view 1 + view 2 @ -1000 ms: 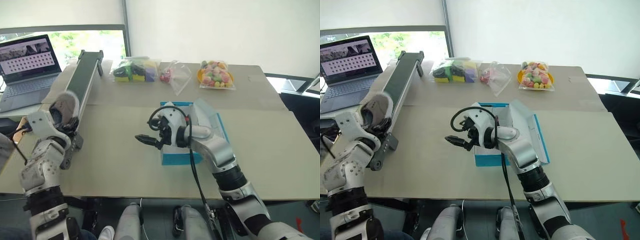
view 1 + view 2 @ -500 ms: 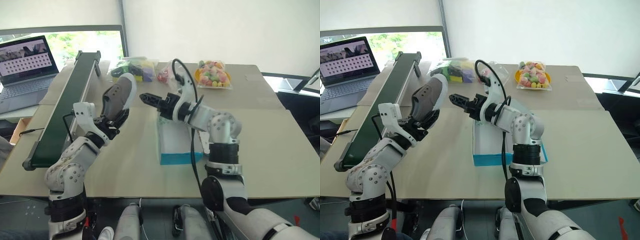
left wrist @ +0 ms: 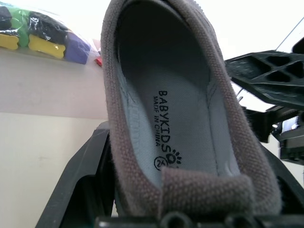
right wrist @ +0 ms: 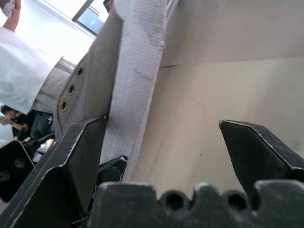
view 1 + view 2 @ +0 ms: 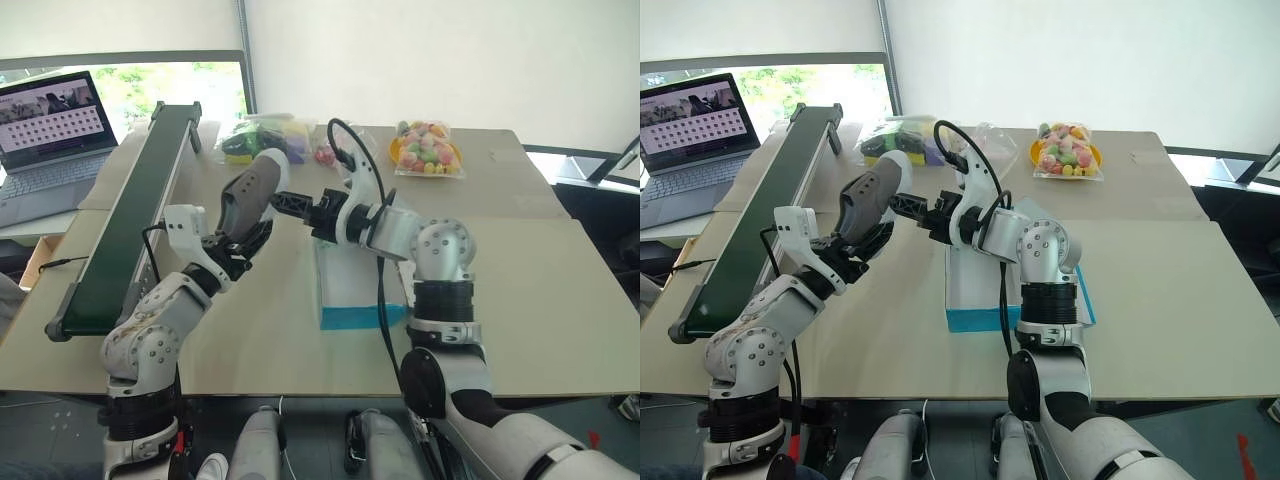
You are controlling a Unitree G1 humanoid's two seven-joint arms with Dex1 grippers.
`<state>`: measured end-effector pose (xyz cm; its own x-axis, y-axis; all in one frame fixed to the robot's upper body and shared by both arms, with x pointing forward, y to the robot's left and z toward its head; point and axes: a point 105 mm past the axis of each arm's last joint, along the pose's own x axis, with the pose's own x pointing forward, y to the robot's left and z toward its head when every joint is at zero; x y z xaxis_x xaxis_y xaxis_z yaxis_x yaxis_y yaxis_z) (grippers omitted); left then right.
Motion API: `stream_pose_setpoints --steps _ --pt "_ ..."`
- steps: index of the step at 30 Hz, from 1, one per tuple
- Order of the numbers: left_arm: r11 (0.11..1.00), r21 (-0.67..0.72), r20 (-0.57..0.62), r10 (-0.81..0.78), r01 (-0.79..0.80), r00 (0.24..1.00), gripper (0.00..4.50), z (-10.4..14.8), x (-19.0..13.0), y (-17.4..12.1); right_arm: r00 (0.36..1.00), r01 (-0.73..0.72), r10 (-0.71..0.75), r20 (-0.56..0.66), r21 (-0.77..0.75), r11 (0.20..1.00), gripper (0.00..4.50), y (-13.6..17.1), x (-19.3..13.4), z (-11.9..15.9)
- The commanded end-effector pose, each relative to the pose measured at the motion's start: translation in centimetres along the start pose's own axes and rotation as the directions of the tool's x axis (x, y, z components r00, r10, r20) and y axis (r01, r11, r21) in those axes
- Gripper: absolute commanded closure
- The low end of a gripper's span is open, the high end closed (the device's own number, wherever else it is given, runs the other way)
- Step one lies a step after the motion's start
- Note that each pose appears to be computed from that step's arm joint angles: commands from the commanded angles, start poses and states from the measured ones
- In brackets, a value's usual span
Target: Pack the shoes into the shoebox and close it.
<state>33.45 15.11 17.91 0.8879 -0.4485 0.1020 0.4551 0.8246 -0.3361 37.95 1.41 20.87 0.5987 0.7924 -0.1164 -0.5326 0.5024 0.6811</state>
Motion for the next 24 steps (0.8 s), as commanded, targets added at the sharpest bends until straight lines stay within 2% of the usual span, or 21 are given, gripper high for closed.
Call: stream_pose_setpoints --steps 1,8,9,10,12,19,21,24 --pt "0.998 0.028 0.051 -0.052 0.051 0.997 1.90 1.3 0.3 -1.2 0.978 -0.206 0.205 0.030 0.066 0.976 0.00 6.6 2.9 -0.2" --pt "0.998 0.039 0.048 -0.046 0.045 0.998 1.90 1.3 0.3 -1.2 0.977 -0.210 0.207 0.041 0.103 0.972 0.00 6.4 3.2 -0.1" --pt "0.998 0.038 0.049 -0.045 0.043 0.998 1.90 1.3 0.3 -1.1 0.976 -0.216 0.212 0.042 0.102 0.971 0.53 6.5 3.1 -0.1" --pt "0.998 0.038 0.049 -0.044 0.042 0.998 1.90 1.3 0.3 -1.1 0.975 -0.222 0.218 0.044 0.101 0.970 0.72 6.7 3.0 -0.1" --pt "0.999 0.036 0.051 -0.042 0.040 0.998 1.90 1.3 0.3 -1.1 0.971 -0.237 0.234 0.046 0.092 0.967 1.37 7.1 3.0 -0.2" --pt "0.998 0.044 0.043 -0.048 0.046 0.998 1.90 1.1 0.5 -1.3 0.964 -0.265 0.263 0.042 0.086 0.960 3.83 8.1 3.0 -0.6" --pt "0.997 0.056 0.037 -0.048 0.046 0.998 1.90 1.0 0.5 -1.2 0.963 -0.270 0.268 0.037 0.083 0.959 4.16 8.3 3.0 -0.7" --pt "0.995 0.099 0.011 -0.033 0.032 0.999 1.90 0.7 0.5 -0.9 0.962 -0.272 0.270 0.039 0.076 0.959 4.21 8.6 2.9 -0.7"
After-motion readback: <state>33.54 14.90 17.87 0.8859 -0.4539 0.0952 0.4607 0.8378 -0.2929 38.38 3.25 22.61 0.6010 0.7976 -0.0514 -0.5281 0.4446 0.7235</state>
